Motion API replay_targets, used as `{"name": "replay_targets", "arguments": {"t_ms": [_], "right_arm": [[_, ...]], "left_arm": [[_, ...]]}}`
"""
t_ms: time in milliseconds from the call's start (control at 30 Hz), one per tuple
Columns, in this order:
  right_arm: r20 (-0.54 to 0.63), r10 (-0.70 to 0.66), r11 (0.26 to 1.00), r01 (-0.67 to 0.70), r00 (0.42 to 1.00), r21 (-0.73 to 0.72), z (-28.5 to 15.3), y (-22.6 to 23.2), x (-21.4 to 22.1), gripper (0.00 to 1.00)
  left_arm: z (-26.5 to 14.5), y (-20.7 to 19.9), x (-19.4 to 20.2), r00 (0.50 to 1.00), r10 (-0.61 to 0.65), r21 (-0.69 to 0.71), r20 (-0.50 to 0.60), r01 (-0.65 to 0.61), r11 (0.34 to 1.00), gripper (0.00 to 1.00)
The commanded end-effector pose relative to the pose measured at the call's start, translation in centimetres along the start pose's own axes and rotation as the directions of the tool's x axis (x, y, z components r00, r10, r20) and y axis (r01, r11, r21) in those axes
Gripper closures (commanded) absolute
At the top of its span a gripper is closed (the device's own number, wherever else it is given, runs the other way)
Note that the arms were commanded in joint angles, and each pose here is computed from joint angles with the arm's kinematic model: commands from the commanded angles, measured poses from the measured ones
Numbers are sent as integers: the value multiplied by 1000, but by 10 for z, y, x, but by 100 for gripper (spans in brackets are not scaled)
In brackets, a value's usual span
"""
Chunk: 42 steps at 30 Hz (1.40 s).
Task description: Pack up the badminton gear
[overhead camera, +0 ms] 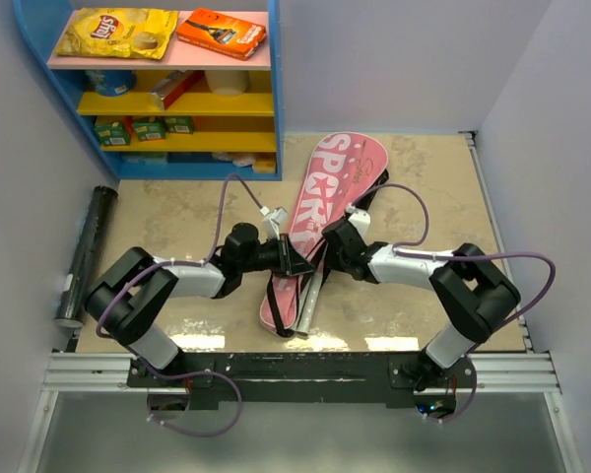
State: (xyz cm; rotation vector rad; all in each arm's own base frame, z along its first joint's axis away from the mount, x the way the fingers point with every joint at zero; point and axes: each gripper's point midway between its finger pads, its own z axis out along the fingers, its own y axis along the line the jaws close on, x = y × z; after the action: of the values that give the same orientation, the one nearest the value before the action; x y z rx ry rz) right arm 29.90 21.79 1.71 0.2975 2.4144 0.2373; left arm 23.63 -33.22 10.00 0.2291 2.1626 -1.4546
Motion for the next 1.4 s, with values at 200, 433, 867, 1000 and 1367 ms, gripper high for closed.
{"name": "replay_targets", "arguments": {"t_ms": [200, 433, 867, 1000, 1367], "right_arm": [[-135, -108, 987, 123, 985, 102, 12, -42, 46, 100], [-26, -123, 988, 125, 992, 91, -16, -37, 9, 100], [250, -136, 990, 140, 959, 4, -169, -25, -115, 100], [285, -148, 987, 158, 947, -12, -211, -28, -136, 100], [101, -75, 991, 85, 992, -104, -151, -38, -48, 70]], "left_arm": [[0, -22, -1, 1000, 30, 116, -6, -29, 993, 100], [-3, -30, -3, 999, 38, 132, -3, -37, 990, 100], [-19, -84, -36, 995, 77, 224, 68, -91, 970, 100], [-25, -102, -49, 989, 106, 243, 104, -128, 962, 100], [-14, -69, -33, 995, 60, 184, 74, -73, 980, 100]]}}
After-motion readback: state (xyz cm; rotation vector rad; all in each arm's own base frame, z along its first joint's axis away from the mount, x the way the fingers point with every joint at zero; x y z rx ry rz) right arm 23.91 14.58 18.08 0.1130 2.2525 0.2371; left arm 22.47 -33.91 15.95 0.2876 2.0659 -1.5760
